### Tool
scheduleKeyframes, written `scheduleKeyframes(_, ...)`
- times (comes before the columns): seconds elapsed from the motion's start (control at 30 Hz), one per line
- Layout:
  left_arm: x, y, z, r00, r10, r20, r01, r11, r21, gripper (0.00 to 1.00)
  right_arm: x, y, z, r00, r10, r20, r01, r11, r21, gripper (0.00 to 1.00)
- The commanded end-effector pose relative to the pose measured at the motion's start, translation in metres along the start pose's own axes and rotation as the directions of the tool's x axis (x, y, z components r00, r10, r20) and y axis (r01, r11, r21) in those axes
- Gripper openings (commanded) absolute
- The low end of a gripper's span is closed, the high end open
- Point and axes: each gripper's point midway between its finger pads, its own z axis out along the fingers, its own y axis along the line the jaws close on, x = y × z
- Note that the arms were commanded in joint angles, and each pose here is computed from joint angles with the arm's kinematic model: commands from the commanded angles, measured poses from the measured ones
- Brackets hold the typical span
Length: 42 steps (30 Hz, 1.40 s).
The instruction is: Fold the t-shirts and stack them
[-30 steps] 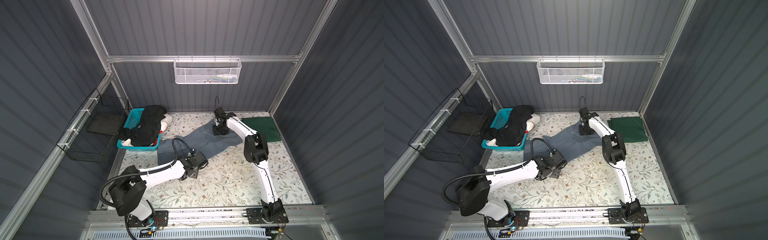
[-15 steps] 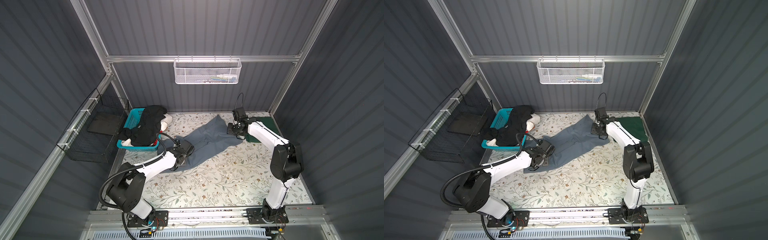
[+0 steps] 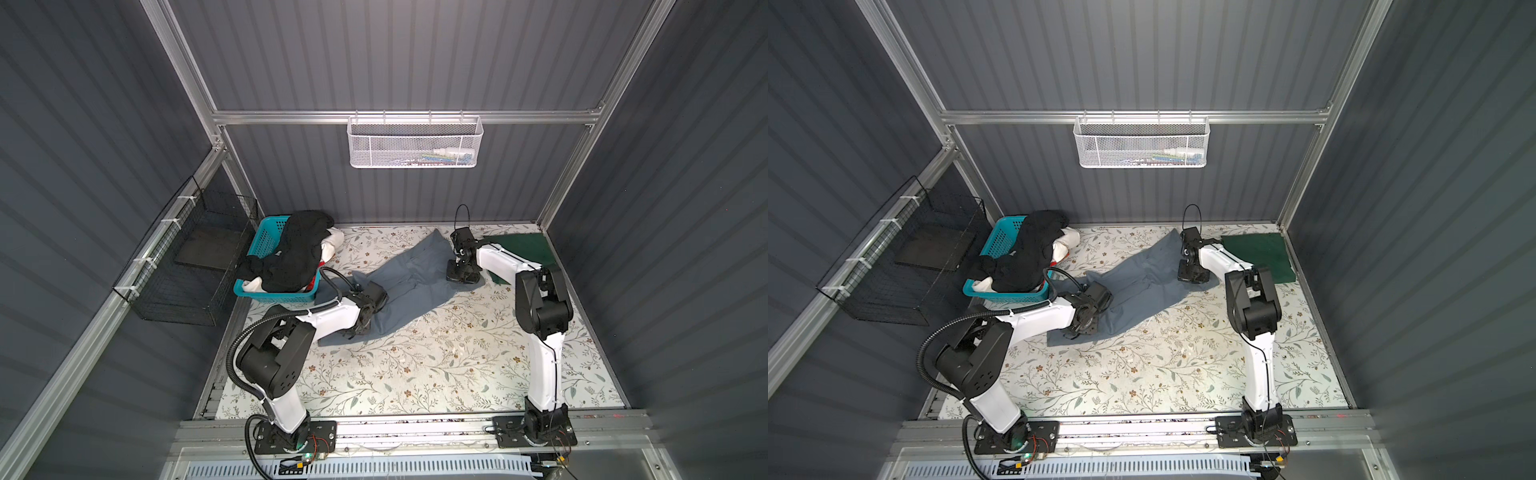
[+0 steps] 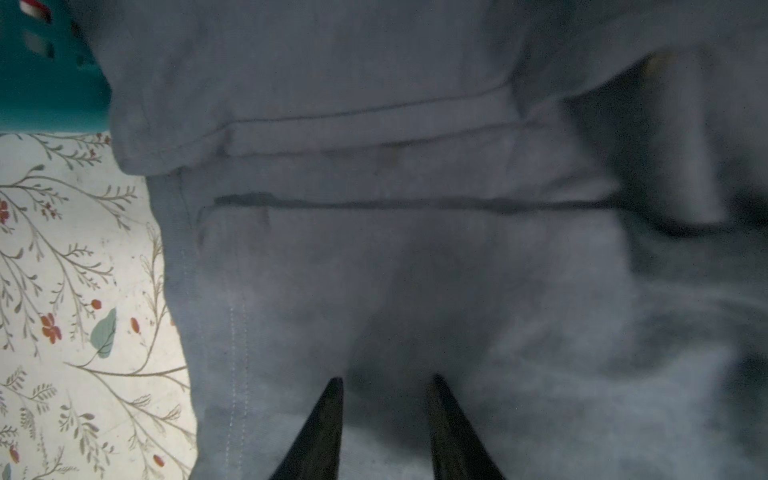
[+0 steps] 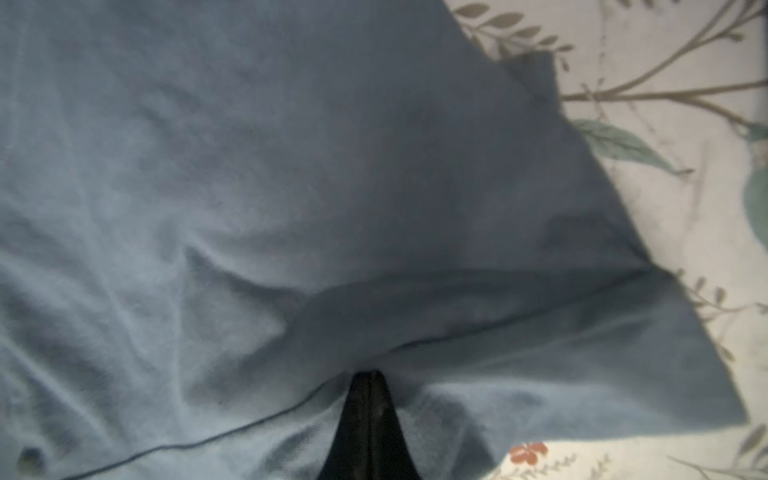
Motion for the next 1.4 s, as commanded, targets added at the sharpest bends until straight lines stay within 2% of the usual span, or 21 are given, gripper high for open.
scheduleKeyframes(0.0,0.02,-0.007,0.014,0.994,0.065,-0.085,-0.064,0.998,0.015,0.33,0.0,-0.004,0.005,0.999,-0.034,-0.035,0.036,0.999,0.04,0.0)
scheduleKeyframes(0.07,0.029,-0.011,0.019,0.989,0.086,-0.117,-0.082,0.996,0.035,0.27,-0.002,-0.003,0.01,0.997,-0.051,-0.05,0.053,0.998,0.043,0.0)
scheduleKeyframes(0.17,0.045,-0.019,0.022,0.982,0.111,-0.153,-0.104,0.993,0.054,0.09,-0.007,0.002,0.017,0.995,-0.071,-0.065,0.074,0.997,0.035,0.0)
scheduleKeyframes(0.27,0.063,-0.027,0.025,0.972,0.148,-0.185,-0.137,0.988,0.068,0.05,-0.013,0.009,0.021,0.994,-0.084,-0.069,0.085,0.996,0.011,0.0)
scheduleKeyframes(0.3,0.069,-0.028,0.027,0.968,0.156,-0.197,-0.146,0.987,0.067,0.0,-0.015,0.011,0.023,0.994,-0.086,-0.072,0.086,0.996,0.005,0.0)
scheduleKeyframes(0.43,0.089,-0.033,0.035,0.955,0.171,-0.243,-0.157,0.985,0.077,0.0,-0.02,0.018,0.026,0.993,-0.097,-0.067,0.096,0.995,-0.02,0.0)
scheduleKeyframes(0.57,0.087,-0.035,0.034,0.951,0.19,-0.245,-0.186,0.982,0.038,0.0,-0.023,0.022,0.03,0.992,-0.109,-0.068,0.106,0.994,-0.039,0.0)
scheduleKeyframes(0.8,0.103,-0.077,0.027,0.928,0.276,-0.25,-0.258,0.961,0.103,0.0,-0.028,0.027,0.036,0.991,-0.117,-0.071,0.111,0.991,-0.077,0.0)
scheduleKeyframes(0.93,0.126,-0.114,0.02,0.912,0.308,-0.27,-0.257,0.944,0.208,0.0,-0.032,0.031,0.036,0.993,-0.099,-0.069,0.09,0.988,-0.125,0.0)
scheduleKeyframes(1.03,0.129,-0.122,0.007,0.904,0.336,-0.265,-0.285,0.934,0.213,0.0,-0.036,0.032,0.036,0.995,-0.076,-0.071,0.063,0.984,-0.168,0.0)
scheduleKeyframes(1.23,0.13,-0.144,-0.022,0.907,0.352,-0.232,-0.275,0.911,0.307,0.0,-0.042,0.032,0.035,0.996,-0.057,-0.066,0.042,0.977,-0.21,0.0)
scheduleKeyframes(1.37,0.138,-0.167,-0.024,0.891,0.407,-0.201,-0.325,0.882,0.342,0.0,-0.046,0.045,0.033,0.996,-0.034,-0.078,0.008,0.95,-0.313,0.0)
